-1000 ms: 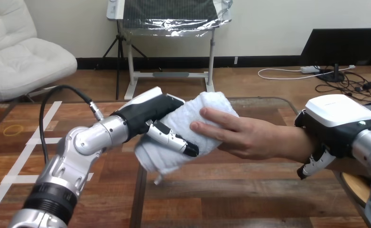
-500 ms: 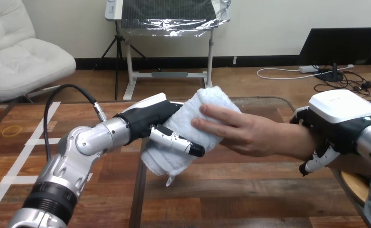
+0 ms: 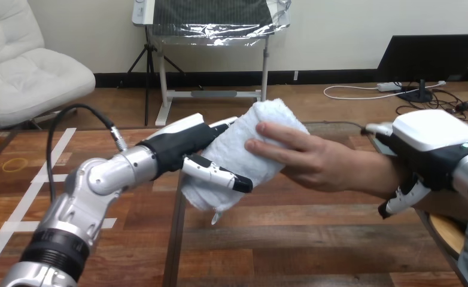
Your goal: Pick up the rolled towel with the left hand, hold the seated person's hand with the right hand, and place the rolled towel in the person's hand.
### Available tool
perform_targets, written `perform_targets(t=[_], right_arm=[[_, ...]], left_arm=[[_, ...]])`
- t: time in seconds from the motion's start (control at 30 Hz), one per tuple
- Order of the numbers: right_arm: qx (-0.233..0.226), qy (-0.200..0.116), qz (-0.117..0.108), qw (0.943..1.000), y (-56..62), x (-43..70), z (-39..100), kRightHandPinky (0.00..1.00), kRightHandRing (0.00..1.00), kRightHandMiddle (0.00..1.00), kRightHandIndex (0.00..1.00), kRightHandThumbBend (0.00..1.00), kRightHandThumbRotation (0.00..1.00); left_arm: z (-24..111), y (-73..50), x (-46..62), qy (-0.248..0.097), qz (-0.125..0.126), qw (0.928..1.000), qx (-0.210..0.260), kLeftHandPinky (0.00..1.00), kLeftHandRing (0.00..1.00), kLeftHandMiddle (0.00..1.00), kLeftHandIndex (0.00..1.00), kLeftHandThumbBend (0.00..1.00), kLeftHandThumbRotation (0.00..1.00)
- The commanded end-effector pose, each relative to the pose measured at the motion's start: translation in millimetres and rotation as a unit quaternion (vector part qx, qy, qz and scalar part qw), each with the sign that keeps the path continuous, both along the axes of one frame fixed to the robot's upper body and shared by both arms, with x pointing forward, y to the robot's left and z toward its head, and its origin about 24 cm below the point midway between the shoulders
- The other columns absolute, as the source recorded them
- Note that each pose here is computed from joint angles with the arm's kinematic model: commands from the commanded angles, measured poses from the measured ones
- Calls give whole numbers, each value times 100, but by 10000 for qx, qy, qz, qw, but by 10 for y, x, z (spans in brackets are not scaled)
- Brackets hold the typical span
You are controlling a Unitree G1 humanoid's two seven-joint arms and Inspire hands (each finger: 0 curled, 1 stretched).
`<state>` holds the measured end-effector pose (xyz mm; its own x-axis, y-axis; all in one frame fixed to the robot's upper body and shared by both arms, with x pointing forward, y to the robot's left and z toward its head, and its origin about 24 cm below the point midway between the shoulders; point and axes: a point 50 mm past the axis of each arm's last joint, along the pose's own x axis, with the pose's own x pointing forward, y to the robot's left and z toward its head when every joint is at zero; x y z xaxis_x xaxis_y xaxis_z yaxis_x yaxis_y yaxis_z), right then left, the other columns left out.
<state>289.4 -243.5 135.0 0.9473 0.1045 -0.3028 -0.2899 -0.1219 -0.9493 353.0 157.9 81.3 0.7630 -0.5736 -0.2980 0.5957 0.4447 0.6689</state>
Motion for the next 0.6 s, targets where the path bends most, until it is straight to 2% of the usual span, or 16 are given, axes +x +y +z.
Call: perform_targets(t=[0.0, 0.57], right_arm=[[-23, -632, -60, 9980, -43, 5, 342, 95, 99, 99, 96, 85, 21], [134, -703, -215, 9972, -98, -102, 421, 94, 100, 99, 95, 85, 22]], left_arm=[[160, 204, 38, -348, 262, 9990, -100, 92, 100, 100, 100, 83, 44], [112, 469, -15, -411, 608, 9973, -39, 92, 99, 100, 100, 82, 46]])
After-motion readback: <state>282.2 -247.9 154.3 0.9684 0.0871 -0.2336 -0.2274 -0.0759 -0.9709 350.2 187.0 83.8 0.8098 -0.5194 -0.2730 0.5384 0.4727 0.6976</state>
